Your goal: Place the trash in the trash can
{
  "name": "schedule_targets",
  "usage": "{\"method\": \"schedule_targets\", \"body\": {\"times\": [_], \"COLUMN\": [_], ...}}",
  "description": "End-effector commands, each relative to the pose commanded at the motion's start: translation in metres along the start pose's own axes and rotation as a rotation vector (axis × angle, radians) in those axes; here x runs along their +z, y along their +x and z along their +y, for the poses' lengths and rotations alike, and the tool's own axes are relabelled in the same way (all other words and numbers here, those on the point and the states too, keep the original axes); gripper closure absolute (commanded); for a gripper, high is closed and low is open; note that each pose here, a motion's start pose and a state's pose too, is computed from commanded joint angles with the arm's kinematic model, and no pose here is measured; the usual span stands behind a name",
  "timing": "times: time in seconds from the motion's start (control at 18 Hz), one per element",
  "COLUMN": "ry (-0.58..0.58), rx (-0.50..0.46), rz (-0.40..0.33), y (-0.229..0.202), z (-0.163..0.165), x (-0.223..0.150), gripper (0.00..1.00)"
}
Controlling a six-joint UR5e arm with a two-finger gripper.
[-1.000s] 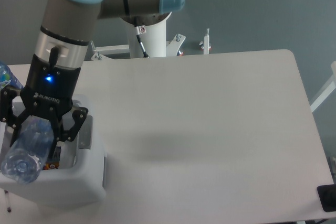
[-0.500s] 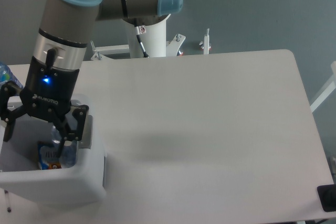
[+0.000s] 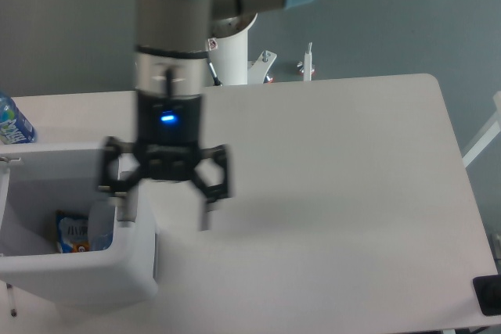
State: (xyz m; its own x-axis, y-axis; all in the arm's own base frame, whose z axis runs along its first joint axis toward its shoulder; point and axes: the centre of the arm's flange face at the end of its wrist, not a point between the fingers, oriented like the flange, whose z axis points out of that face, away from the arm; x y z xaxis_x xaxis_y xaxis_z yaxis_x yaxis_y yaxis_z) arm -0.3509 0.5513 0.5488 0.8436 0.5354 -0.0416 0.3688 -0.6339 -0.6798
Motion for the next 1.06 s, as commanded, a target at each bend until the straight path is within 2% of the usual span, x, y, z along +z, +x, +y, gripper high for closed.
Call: {"method": "schedule_targets", "body": {"times": [0.11, 0.28, 0.39, 0.61, 0.67, 0.78, 1.06], "ry": [-0.022, -0.107, -0.166, -0.274, -0.286, -0.319, -0.319], "rx": [0.052, 0.208, 0.287, 0.363, 0.375, 0.335, 0.322], "rz": [-0.065, -0.125, -0.125, -0.123, -0.120, -0.112, -0.123], "y": [-0.032, -0.070, -0.089, -0.119, -0.124, -0.150, -0.159], "z": [0.005, 0.024, 0.033, 0.049, 0.051, 0.061, 0.062], "x": [0.001, -0.011, -0.016, -0.028, -0.036, -0.041, -0.048], "gripper": [0.00, 0.00, 0.00, 0.00, 0.00, 0.00, 0.00]}}
